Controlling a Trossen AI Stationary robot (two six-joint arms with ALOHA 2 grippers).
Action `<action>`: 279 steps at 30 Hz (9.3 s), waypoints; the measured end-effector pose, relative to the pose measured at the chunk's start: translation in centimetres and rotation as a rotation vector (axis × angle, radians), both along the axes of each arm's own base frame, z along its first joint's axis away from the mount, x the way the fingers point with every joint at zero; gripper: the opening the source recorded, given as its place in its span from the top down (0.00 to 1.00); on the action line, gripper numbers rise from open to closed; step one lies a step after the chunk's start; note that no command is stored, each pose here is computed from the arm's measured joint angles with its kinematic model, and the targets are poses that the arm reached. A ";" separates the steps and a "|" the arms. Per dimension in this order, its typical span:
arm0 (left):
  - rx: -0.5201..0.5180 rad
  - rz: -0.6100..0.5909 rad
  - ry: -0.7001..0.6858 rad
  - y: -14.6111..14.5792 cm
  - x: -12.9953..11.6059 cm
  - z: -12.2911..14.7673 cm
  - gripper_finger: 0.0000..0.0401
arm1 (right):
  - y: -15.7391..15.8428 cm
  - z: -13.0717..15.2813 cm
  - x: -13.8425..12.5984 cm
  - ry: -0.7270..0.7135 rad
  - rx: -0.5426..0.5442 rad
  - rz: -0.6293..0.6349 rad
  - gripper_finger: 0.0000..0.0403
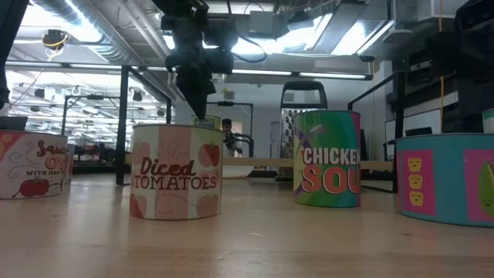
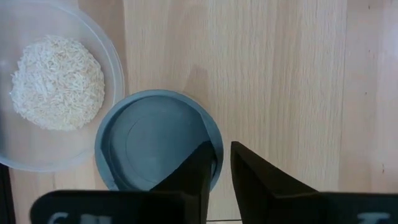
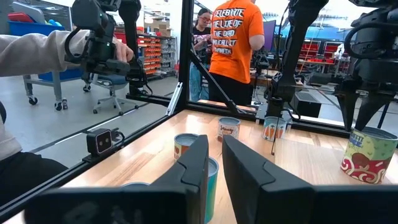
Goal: Pick and place cans onto a shelf
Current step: Put the canned spaghetti sauce on the shelf, then put the canned diced tomatoes on the shelf, then put the canned meatballs on the shelf
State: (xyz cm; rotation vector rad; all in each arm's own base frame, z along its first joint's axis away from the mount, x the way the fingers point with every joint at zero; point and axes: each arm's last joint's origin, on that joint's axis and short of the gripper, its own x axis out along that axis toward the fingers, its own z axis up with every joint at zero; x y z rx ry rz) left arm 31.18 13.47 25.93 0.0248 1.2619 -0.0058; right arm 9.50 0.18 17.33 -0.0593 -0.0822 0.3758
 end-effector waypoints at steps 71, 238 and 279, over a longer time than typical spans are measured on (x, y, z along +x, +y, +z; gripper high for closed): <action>-0.126 0.071 -0.166 -11.7 3.6 6.4 0.83 | 0.0 0.0 0.0 0.000 0.000 0.000 0.87; -0.009 -0.031 0.085 -11.1 10.9 -2.4 0.89 | 0.0 0.0 0.0 0.002 0.001 0.000 0.87; -0.108 0.298 0.118 -19.2 6.2 3.2 0.83 | 0.0 0.0 0.0 0.001 0.001 0.000 0.87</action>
